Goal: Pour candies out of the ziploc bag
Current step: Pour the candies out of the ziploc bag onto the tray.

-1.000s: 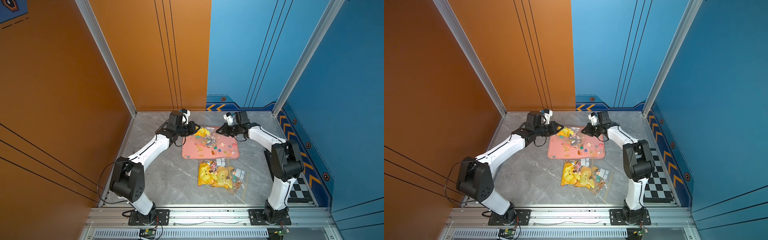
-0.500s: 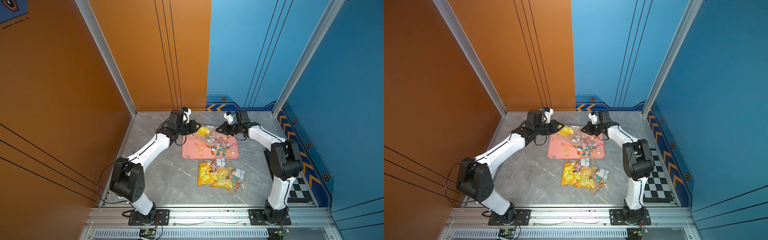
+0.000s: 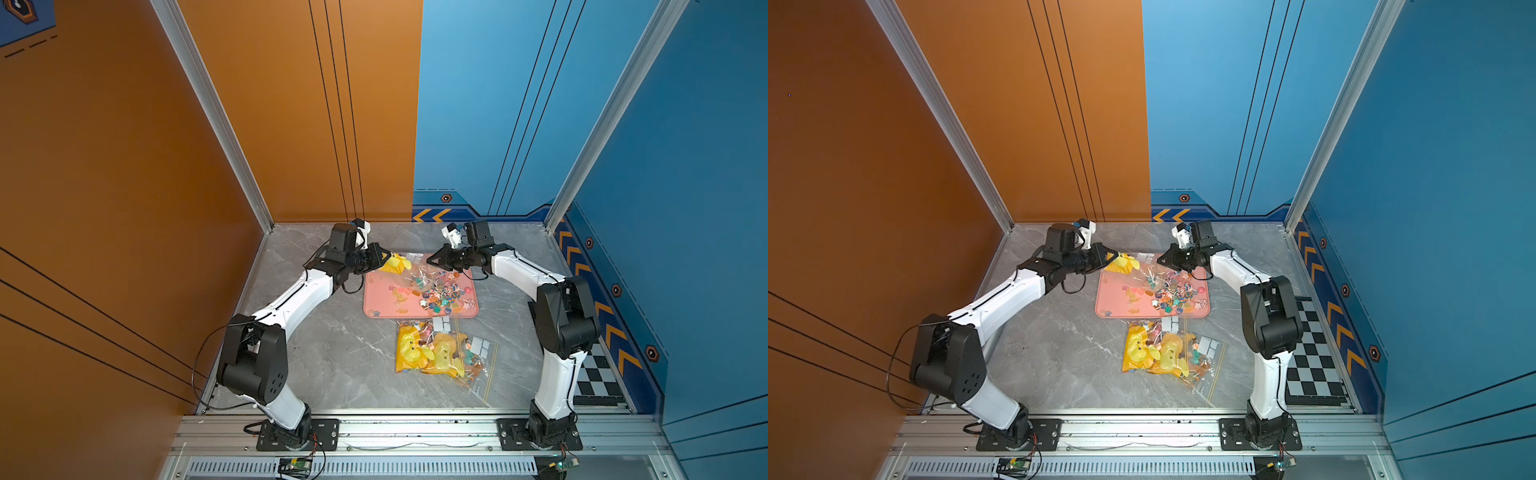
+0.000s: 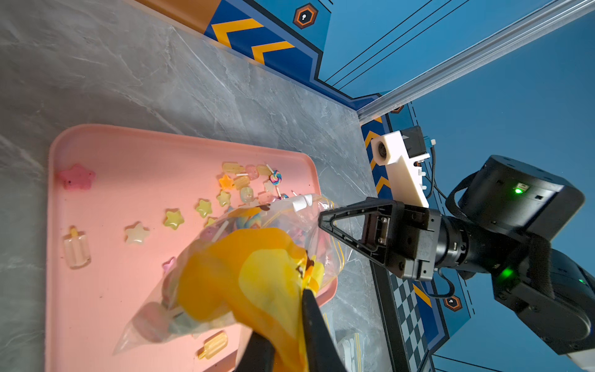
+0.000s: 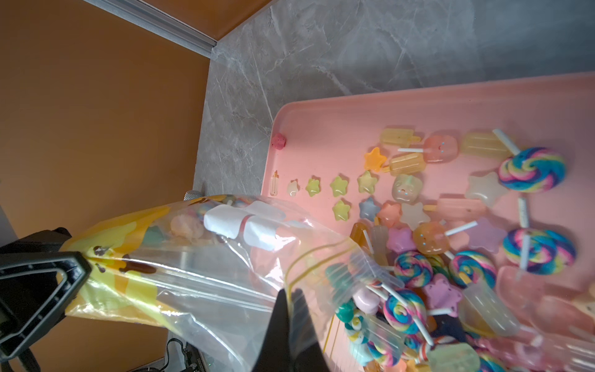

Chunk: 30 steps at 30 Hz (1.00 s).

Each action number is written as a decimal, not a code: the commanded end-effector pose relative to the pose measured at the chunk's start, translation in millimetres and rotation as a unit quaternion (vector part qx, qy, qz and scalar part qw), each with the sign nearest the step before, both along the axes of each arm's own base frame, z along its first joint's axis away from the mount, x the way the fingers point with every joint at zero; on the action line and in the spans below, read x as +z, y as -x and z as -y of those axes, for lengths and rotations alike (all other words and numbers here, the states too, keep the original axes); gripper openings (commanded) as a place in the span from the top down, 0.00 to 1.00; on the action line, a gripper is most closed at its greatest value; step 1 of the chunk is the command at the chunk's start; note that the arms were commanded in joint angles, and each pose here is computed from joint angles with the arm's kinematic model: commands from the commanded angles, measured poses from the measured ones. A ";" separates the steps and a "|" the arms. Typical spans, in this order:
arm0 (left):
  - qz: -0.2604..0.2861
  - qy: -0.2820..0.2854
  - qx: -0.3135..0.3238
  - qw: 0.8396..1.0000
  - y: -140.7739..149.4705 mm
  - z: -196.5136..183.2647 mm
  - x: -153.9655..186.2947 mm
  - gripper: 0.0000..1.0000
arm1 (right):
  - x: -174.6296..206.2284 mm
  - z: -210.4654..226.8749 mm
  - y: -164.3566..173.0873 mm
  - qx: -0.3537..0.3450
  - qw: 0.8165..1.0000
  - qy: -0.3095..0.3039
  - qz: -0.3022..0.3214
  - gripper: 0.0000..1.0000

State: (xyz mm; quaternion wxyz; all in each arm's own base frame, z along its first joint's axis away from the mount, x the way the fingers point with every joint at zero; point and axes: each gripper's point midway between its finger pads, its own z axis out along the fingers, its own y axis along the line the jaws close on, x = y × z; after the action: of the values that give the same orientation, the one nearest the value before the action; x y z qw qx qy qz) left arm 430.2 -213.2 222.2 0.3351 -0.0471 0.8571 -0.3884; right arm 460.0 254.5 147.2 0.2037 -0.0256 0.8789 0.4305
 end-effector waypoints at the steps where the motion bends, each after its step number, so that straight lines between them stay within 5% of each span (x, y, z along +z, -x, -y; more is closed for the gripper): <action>1: 0.074 0.011 0.020 0.997 -2.6 -23.2 51.2 1.00 | -13.5 8.4 -8.9 -0.032 0.999 0.036 -0.012 1.00; 25: 0.077 -0.033 0.049 0.995 16.7 -65.7 56.5 1.00 | -16.6 -24.3 -0.6 -0.008 0.999 0.043 -0.010 1.00; 30: 0.048 -0.058 0.047 0.996 22.4 -68.4 35.1 1.00 | -30.6 -24.6 0.9 -0.004 0.999 0.046 -0.023 1.00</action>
State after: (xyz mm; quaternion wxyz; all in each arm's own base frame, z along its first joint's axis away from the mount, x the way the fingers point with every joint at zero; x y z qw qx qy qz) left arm 403.7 -166.4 232.6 0.3504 -0.0466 0.8652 -0.3556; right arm 447.6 304.2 155.5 0.1979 -0.0672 0.8724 0.4418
